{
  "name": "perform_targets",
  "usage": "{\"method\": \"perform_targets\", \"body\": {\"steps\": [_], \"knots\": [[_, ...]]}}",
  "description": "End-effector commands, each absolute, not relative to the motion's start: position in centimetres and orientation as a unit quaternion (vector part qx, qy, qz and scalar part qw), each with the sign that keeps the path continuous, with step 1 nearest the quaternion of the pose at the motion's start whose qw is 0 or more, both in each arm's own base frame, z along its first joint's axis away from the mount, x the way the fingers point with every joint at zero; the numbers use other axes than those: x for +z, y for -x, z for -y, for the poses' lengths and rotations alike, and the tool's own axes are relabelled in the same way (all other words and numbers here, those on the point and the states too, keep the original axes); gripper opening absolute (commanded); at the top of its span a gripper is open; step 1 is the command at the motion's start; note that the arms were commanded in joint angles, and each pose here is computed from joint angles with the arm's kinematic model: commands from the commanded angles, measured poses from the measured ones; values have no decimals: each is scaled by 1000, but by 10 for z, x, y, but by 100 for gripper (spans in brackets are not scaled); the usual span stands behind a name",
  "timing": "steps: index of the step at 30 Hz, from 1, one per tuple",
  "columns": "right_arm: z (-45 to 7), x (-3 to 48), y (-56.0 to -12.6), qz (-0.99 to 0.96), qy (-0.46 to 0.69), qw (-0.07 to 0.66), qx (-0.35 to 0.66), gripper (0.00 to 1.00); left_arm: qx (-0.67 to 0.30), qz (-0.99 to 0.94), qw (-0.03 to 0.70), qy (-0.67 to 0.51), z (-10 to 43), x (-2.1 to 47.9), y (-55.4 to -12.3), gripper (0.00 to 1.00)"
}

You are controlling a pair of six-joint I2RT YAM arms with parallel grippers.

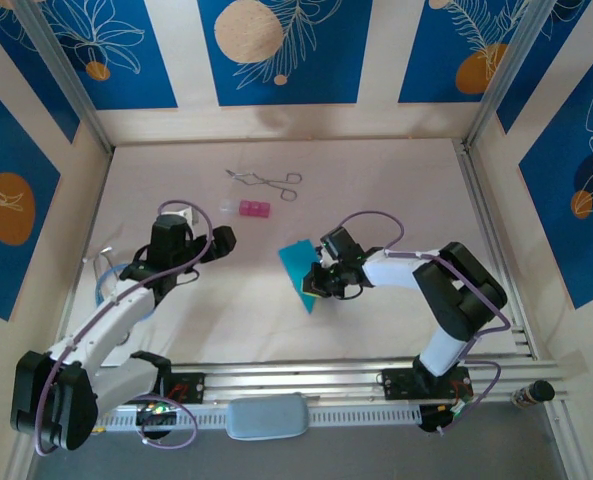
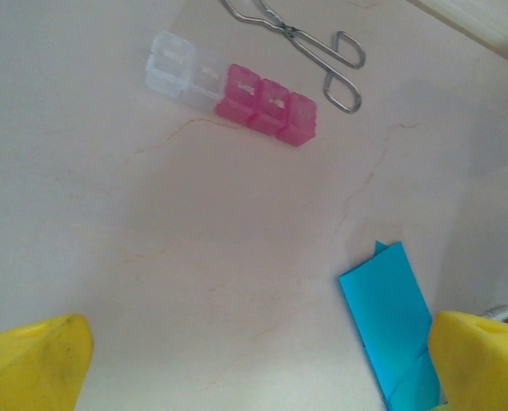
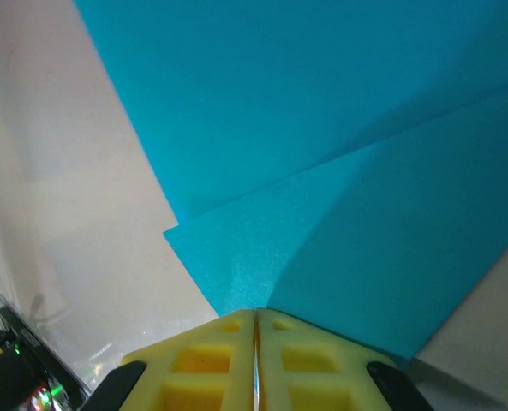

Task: Fold a paper plane with a square sheet of paper (pick it up from the middle)
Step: Fold the wing for the fifth time at the center of the table.

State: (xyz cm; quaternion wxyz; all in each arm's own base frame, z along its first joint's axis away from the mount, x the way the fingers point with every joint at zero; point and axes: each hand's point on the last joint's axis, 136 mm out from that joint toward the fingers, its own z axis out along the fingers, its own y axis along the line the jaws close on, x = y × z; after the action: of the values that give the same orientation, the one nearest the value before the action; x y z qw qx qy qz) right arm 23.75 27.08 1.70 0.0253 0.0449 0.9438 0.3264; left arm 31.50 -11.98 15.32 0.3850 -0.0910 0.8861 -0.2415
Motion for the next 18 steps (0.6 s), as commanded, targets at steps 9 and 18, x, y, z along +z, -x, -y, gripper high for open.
{"method": "perform_targets", "body": {"steps": [9, 18], "knots": [[-279, 1, -226, -910, -266, 4, 317, 8, -420, -852, 311, 7, 189, 165, -317, 67], [-302, 63, -242, -932, -140, 79, 324, 10, -476, -851, 223, -5, 236, 145, -317, 46]]}}
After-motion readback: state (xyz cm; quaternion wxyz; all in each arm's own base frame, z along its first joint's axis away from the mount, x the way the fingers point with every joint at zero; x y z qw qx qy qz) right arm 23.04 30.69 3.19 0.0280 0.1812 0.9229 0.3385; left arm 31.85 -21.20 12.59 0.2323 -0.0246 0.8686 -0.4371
